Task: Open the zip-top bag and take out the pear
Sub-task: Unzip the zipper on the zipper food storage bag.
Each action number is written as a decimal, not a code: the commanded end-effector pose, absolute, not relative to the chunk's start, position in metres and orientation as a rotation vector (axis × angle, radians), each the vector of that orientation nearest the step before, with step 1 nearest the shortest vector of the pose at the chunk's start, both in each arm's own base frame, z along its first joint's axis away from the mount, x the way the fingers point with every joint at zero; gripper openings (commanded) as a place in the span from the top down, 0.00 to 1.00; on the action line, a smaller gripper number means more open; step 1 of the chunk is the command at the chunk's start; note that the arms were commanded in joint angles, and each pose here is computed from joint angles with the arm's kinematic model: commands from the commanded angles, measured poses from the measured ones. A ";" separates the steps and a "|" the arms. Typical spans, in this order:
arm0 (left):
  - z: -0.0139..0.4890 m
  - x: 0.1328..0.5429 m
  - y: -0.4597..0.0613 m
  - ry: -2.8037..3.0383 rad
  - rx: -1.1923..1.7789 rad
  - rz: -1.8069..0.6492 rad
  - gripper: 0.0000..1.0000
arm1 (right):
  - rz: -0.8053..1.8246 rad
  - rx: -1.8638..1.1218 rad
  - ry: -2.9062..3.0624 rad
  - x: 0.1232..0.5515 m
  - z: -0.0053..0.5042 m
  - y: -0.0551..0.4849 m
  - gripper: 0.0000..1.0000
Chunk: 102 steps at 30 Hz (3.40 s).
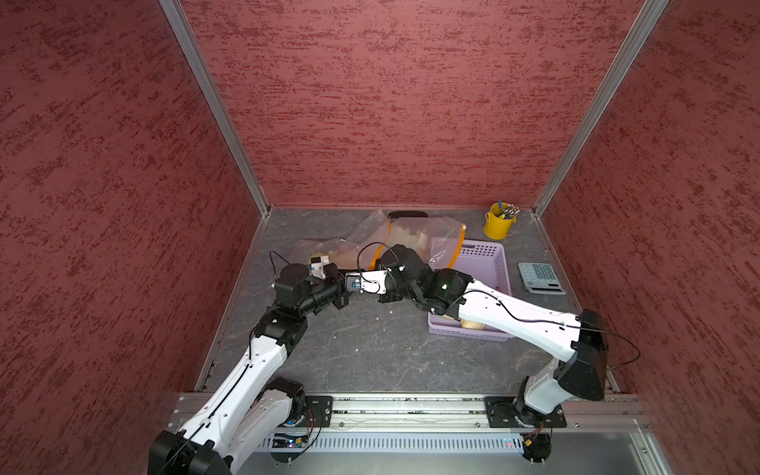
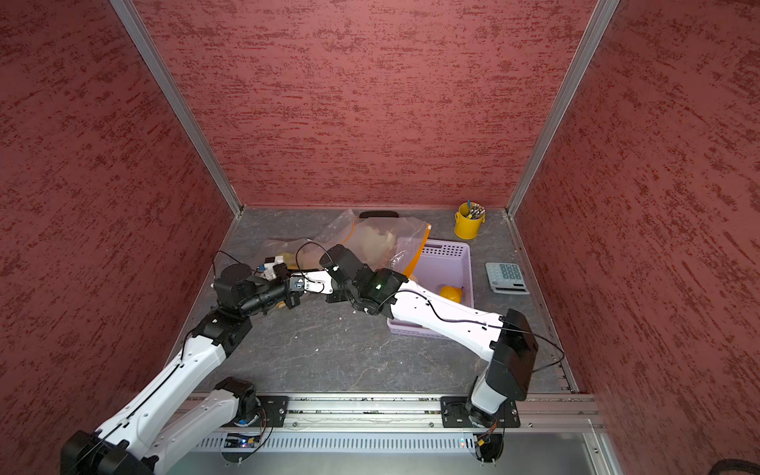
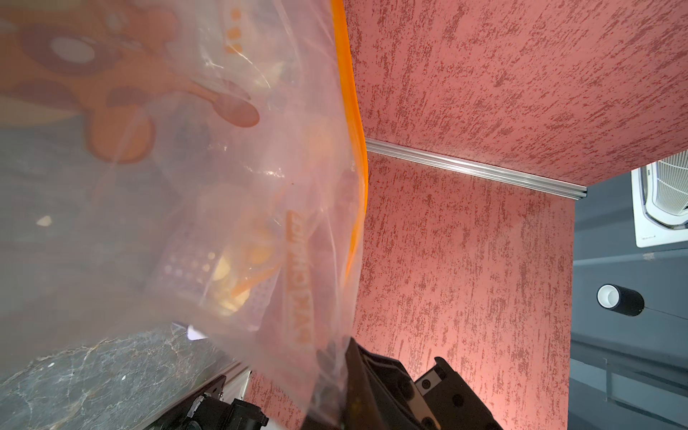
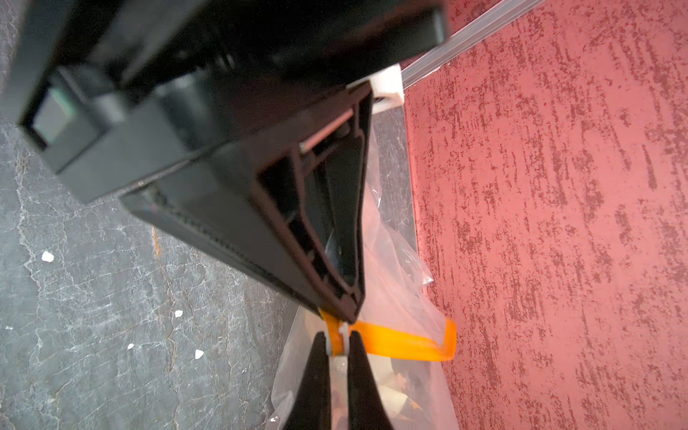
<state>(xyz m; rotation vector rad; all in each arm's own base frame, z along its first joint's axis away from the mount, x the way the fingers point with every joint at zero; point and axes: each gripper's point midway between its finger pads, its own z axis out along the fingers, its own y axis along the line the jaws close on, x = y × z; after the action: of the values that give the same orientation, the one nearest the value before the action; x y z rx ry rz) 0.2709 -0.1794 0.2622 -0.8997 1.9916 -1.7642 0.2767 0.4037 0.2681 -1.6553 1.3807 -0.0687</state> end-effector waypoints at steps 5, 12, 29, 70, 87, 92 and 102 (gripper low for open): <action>0.297 0.245 -0.192 1.973 -0.681 -1.867 1.00 | -0.129 -1.675 1.410 0.296 0.260 0.403 1.00; 0.302 0.241 -0.192 1.962 -0.664 -1.882 1.00 | -0.172 -1.694 1.433 0.306 0.253 0.398 1.00; 0.311 0.235 -0.186 1.940 -0.641 -1.893 1.00 | -0.230 -1.645 1.486 0.336 0.256 0.372 1.00; 0.381 0.215 -0.134 1.733 -0.512 -1.883 1.00 | -0.181 -1.511 1.757 0.411 0.206 0.305 1.00; 0.386 0.213 -0.133 1.724 -0.469 -1.861 1.00 | -0.177 -1.429 1.825 0.430 0.193 0.283 1.00; 0.370 0.206 -0.137 1.791 -0.418 -1.818 1.00 | -0.041 -1.344 1.791 0.416 0.228 0.291 0.71; 0.239 0.172 -0.137 2.049 -0.644 -1.693 1.00 | 0.429 -1.013 1.826 0.356 0.317 0.284 0.34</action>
<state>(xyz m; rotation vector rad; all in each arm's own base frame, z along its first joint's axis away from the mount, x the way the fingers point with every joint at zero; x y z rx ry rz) 0.1781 -0.1377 0.2893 -0.5246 1.9288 -1.7355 0.3762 0.2802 0.3019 -1.1224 1.7715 0.2070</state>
